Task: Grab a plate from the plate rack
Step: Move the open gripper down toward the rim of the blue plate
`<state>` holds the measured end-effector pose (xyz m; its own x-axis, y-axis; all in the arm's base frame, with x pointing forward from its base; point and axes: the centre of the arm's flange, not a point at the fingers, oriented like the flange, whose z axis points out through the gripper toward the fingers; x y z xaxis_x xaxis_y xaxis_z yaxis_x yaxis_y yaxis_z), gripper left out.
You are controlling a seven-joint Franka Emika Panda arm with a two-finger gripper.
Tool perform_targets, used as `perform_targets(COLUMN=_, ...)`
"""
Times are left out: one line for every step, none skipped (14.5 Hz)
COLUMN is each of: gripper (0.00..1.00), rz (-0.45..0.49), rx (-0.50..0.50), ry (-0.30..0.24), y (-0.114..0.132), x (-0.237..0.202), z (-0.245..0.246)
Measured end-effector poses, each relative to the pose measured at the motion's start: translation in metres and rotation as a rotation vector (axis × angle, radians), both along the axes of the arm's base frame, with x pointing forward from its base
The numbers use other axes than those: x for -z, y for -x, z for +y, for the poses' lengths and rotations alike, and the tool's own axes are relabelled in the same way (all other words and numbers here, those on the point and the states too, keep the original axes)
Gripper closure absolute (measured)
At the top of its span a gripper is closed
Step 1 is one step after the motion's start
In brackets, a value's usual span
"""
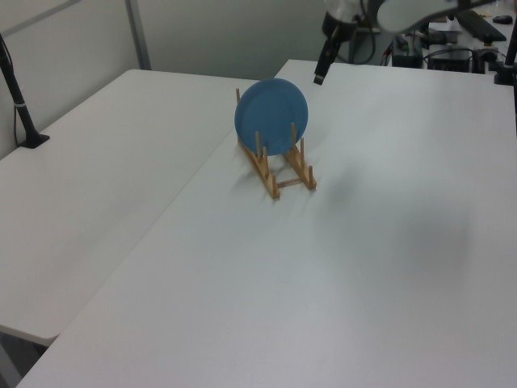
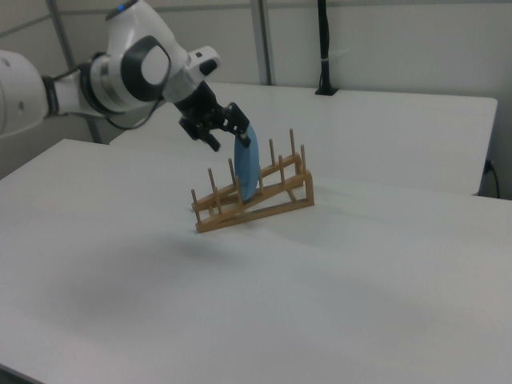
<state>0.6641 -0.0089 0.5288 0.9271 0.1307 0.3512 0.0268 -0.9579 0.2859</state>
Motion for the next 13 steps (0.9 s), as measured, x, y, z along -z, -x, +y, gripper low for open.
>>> perform_targets(gripper=0.12, rz=-0.026, rx=0.010, ry=0.026, y=-0.007, x=0.009, z=-0.001)
perform_targets(gripper=0.12, rz=-0.054, rx=0.021, ry=0.051, y=-0.013, x=0.017, z=-0.001)
perform_targets(gripper=0.16, rz=-0.079, rx=0.037, ry=0.073, y=-0.018, x=0.026, z=-0.001)
perform_targets(gripper=0.27, rz=-0.101, rx=0.057, ry=0.089, y=-0.022, x=0.034, z=0.000)
perform_targets(gripper=0.29, rz=-0.119, rx=0.076, ry=0.099, y=-0.025, x=0.041, z=0.001)
perform_targets(gripper=0.31, rz=-0.138, rx=0.093, ry=0.106, y=-0.029, x=0.046, z=0.001)
perform_targets(gripper=0.41, rz=-0.149, rx=0.110, ry=0.107, y=-0.032, x=0.050, z=0.001)
perform_targets(gripper=0.52, rz=-0.154, rx=0.121, ry=0.104, y=-0.034, x=0.052, z=0.002)
perform_targets(gripper=0.55, rz=-0.159, rx=0.127, ry=0.101, y=-0.036, x=0.052, z=0.002)
perform_targets(gripper=0.56, rz=-0.162, rx=0.130, ry=0.100, y=-0.037, x=0.051, z=0.002)
perform_targets(gripper=0.56, rz=-0.165, rx=0.130, ry=0.099, y=-0.037, x=0.050, z=0.002)
perform_targets(gripper=0.56, rz=-0.167, rx=0.130, ry=0.099, y=-0.037, x=0.049, z=0.003)
perform_targets(gripper=0.56, rz=-0.168, rx=0.129, ry=0.098, y=-0.037, x=0.048, z=0.004)
